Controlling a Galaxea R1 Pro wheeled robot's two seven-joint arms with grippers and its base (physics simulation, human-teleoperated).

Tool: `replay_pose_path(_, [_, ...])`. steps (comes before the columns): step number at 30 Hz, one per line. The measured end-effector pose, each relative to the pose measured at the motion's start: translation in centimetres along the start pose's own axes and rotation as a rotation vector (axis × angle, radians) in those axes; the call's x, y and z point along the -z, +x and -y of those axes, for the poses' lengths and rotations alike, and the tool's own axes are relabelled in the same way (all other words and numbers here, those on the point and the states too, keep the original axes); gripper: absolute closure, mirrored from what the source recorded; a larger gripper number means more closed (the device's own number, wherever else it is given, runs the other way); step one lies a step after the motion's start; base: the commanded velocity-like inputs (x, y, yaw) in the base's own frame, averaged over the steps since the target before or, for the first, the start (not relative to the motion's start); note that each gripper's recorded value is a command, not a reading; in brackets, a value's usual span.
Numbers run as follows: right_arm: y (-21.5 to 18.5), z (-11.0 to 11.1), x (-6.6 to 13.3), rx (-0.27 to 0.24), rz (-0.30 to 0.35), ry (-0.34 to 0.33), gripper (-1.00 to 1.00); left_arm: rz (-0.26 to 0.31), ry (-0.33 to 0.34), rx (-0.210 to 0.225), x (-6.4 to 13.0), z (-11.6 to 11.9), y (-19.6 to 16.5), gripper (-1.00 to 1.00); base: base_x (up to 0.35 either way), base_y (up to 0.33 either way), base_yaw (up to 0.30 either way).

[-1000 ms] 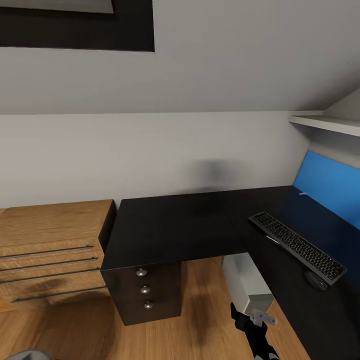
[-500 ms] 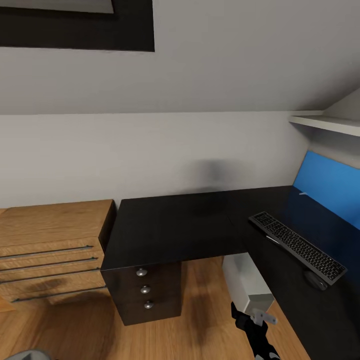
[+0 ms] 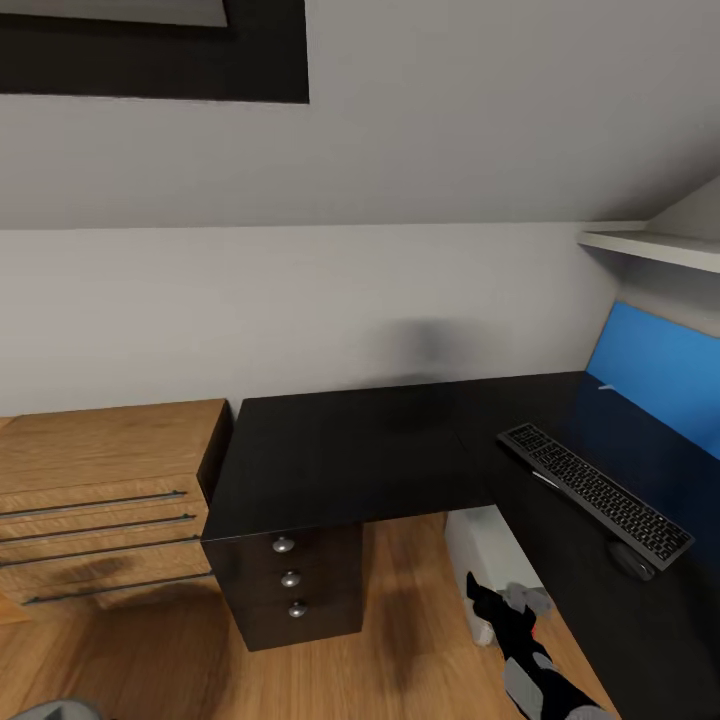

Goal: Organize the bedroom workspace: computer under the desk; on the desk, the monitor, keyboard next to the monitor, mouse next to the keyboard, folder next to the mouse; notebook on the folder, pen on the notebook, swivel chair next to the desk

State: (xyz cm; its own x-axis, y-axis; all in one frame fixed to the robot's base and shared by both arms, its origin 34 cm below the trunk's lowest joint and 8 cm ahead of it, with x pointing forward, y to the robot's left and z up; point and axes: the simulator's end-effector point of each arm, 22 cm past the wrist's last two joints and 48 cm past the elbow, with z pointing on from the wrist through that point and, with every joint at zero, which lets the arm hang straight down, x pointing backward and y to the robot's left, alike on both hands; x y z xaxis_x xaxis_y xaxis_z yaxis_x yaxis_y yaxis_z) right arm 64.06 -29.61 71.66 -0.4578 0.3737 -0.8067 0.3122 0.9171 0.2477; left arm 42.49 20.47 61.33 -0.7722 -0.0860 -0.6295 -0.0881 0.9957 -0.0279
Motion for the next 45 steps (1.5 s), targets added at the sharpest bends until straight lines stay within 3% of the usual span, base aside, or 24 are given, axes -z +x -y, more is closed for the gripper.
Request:
replay_pose_path(5, [-3.0, -0.6, -1.1, 0.001, 0.006, 0.008, -1.00, 0.000, -0.004, 0.000, 0.0, -0.1, 0.0, -1.00, 0.000, 0.000, 0.000])
replay_pose_path(11, [-4.7, 0.5, -1.4, 0.053, 0.022, 0.091, -1.00, 0.001, 0.000, 0.001, 0.0, 0.0, 0.0, -1.00, 0.000, 0.000, 0.000])
replay_pose_path(15, [-6.5, 0.5, -1.6, 0.069, 0.054, 0.110, -1.00, 0.001, 0.002, -0.001, 0.0, 0.0, 0.0, -1.00, 0.000, 0.000, 0.000])
replay_pose_path(25, [-10.5, -1.0, -2.1, 0.071, 0.062, 0.094, -1.00, 0.002, 0.006, -0.004, 0.0, 0.1, 0.0, -1.00, 0.000, 0.000, 0.000])
replay_pose_path(33, [-12.6, -2.3, -2.1, 0.069, 0.018, 0.071, -1.00, 0.001, 0.006, -0.004, 0.0, 0.2, 0.0, -1.00, 0.000, 0.000, 0.000])
replay_pose_path(40, [-13.0, -2.3, -2.0, 0.074, 0.006, 0.076, -1.00, 0.001, 0.008, -0.004, 0.0, 0.3, 0.0, -1.00, 0.000, 0.000, 0.000])
replay_pose_path(45, [-13.9, -1.4, -1.9, 0.069, 0.045, 0.121, -1.00, 0.000, 0.010, -0.004, 0.0, 0.4, 0.0, -1.00, 0.000, 0.000, 0.000])
